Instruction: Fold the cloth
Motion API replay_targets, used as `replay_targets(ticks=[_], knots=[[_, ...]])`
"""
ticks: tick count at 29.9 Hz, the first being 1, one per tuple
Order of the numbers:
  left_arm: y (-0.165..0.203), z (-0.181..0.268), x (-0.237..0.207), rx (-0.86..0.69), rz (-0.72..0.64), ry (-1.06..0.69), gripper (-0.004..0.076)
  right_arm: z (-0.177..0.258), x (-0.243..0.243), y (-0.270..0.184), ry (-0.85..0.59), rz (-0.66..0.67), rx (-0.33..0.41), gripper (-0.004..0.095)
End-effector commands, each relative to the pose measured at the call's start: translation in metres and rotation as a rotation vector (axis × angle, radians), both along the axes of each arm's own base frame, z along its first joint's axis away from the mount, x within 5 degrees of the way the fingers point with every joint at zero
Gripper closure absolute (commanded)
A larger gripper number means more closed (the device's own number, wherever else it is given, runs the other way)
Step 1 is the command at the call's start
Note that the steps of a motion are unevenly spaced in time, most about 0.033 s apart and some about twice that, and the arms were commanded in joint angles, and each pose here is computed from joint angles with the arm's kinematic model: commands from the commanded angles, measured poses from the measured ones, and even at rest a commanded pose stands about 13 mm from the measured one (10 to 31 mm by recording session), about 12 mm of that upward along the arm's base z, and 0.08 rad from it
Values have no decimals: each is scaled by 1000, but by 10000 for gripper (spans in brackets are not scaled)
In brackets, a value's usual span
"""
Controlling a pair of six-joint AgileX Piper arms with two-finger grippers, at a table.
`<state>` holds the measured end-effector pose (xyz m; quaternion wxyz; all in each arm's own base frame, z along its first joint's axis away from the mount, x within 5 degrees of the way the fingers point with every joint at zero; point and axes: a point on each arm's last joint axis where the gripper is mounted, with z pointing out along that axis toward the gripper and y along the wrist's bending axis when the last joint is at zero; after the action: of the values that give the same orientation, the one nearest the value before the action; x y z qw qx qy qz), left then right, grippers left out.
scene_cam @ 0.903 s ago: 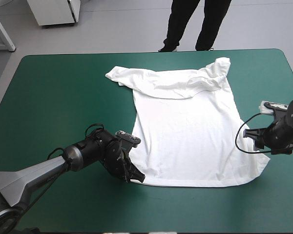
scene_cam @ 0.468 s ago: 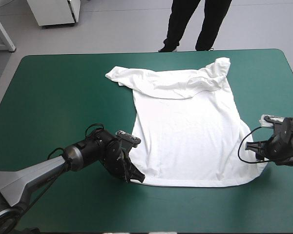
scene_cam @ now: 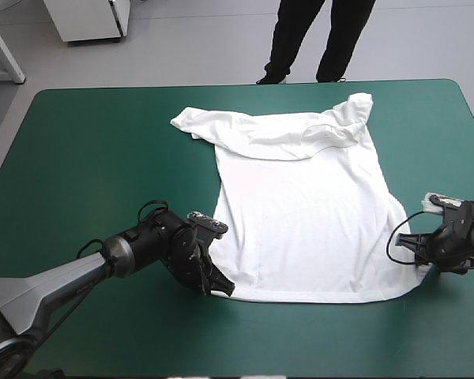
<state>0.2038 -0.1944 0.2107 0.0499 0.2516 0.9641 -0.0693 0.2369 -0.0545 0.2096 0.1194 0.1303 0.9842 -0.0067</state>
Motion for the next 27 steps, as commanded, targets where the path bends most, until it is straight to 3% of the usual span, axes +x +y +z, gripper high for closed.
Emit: replay_targets(ticks=[1, 8, 15, 22, 27], knots=[[-7, 7, 3, -70, 8, -60, 746, -1, 7, -2, -16, 0, 3, 484], [-7, 7, 4, -73, 9, -63, 746, -14, 13, -2, 20, -15, 34, 509], [-8, 7, 3, -80, 6, -63, 746, -18, 14, -2, 35, 2, 44, 925], [-7, 11, 5, -70, -5, -75, 746, -13, 8, 2, 62, 1, 77, 925], [-12, 49, 15, -125, -17, -197, 746, 28, 1, 11, -103, -2, 116, 925]])
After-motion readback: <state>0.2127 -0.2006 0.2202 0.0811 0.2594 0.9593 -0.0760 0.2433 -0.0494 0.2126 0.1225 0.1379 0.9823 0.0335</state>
